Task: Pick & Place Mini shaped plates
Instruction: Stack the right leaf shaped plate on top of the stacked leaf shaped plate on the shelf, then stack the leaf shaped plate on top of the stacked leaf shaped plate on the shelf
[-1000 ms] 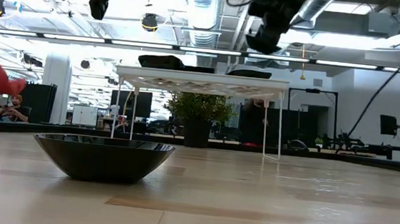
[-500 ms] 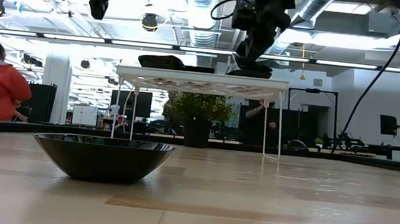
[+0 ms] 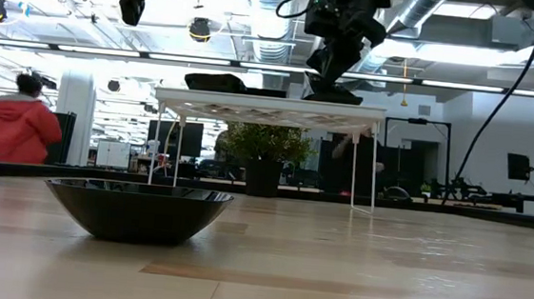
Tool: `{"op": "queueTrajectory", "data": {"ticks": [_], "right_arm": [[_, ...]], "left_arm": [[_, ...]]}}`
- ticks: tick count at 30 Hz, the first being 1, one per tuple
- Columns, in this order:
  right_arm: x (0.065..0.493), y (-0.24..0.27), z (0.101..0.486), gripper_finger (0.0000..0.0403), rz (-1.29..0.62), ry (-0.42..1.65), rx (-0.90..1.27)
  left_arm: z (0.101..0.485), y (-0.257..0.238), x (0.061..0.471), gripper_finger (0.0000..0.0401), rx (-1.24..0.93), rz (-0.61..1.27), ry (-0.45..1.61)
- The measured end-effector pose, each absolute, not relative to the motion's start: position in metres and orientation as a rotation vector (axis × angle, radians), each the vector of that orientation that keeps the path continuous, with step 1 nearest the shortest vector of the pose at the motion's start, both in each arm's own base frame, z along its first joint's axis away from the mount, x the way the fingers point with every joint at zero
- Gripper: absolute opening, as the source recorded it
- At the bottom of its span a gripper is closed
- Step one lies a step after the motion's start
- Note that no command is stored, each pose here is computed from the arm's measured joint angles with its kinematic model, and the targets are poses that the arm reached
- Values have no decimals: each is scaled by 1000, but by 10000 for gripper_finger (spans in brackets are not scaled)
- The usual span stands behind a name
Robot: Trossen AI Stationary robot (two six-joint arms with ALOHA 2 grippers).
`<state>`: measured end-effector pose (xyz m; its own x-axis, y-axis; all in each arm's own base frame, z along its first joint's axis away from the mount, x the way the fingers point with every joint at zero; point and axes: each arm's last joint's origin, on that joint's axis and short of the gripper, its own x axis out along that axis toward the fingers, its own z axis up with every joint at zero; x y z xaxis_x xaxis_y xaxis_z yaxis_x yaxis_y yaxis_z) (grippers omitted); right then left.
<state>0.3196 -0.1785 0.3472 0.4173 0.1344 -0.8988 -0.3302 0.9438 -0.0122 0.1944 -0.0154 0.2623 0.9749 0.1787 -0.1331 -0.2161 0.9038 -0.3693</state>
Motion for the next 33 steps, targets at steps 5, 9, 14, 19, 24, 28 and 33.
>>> {"op": "queueTrajectory", "data": {"ticks": [5, 9, 14, 19, 24, 28, 33], "right_arm": [[319, -180, 347, 11, 291, 1103, -195], [320, -179, 348, 32, 309, 1080, -183], [320, -181, 348, 64, 297, 1076, -181], [316, -180, 355, 86, 277, 1069, -194], [298, -165, 394, 97, 190, 1014, -170], [273, -125, 434, 99, 161, 942, -121], [252, -50, 456, 99, 221, 947, 54]], "left_arm": [[263, -16, 195, 172, -394, 203, 90], [263, -15, 195, 172, -394, 203, 88], [264, -16, 195, 172, -395, 201, 83], [264, -15, 195, 172, -396, 201, 81], [264, -16, 195, 172, -397, 200, 77], [265, -15, 195, 172, -397, 200, 75], [265, -15, 195, 172, -397, 200, 75]]}}
